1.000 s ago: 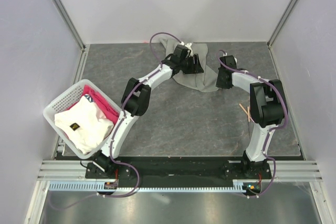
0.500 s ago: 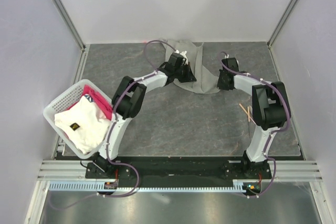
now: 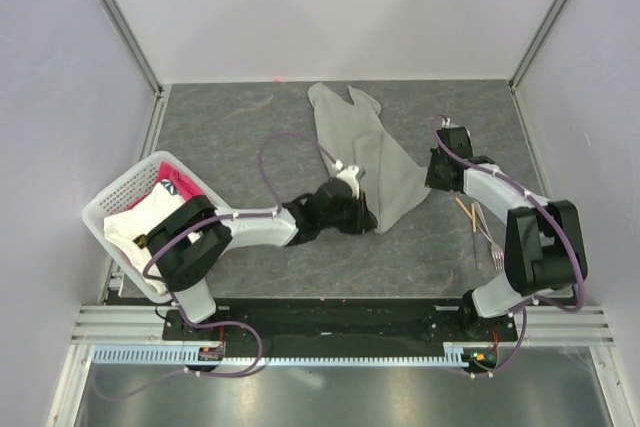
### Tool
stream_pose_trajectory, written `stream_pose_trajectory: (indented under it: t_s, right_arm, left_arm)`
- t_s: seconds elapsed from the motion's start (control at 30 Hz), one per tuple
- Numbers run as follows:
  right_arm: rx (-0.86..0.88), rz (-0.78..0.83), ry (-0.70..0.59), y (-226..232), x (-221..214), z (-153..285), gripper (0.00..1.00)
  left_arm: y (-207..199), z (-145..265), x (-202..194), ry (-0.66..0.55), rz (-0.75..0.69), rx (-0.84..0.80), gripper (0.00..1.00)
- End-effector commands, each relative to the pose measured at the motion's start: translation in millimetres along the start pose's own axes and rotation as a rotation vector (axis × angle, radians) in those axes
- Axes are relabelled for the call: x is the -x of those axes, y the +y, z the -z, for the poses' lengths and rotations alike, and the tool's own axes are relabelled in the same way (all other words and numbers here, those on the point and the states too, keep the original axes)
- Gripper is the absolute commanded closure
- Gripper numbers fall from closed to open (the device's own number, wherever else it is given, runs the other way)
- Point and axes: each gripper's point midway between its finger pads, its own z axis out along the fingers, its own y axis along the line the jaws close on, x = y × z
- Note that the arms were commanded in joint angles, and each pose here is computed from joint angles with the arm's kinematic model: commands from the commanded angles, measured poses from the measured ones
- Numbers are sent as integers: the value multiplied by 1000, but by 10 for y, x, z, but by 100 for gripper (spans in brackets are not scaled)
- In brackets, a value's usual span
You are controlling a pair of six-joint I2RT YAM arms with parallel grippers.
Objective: Fold the napkin, place the utensils inside, and roll it up
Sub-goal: Flatten the napkin out
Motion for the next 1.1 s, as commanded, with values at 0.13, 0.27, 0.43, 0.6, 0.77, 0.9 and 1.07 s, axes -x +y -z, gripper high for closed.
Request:
stream_pose_trajectory:
  t_s: [0.13,0.27,0.43,0.6,0.77,0.9,1.07]
  right_arm:
    - [-28,16,-28,-147,-78,260,100]
    - [-21,13,-27,-138,-75,270,100]
    - [-8,13,-23,-107,-64,266,100]
    - [11,19,3,-66,-122,210,100]
    - [27,24,15,-50,-169,200,100]
    - [22,32,20,-67,-193,193,100]
    - [28,36,42,-48,-234,132,100]
  left_arm:
    - [-113,610,-117,-79,62,91,45]
    - [42,795,366,-200,-58,170,33]
    - [270,616,1069,-229,-65,122,37]
    - [247,-128,1454,-172,-226,53,33]
    - [503,-762,1449,-63,-202,25,29]
    - [697,-997,1519,-45,-165,88,29]
    - [834,-955,1546,-76,-151,169,30]
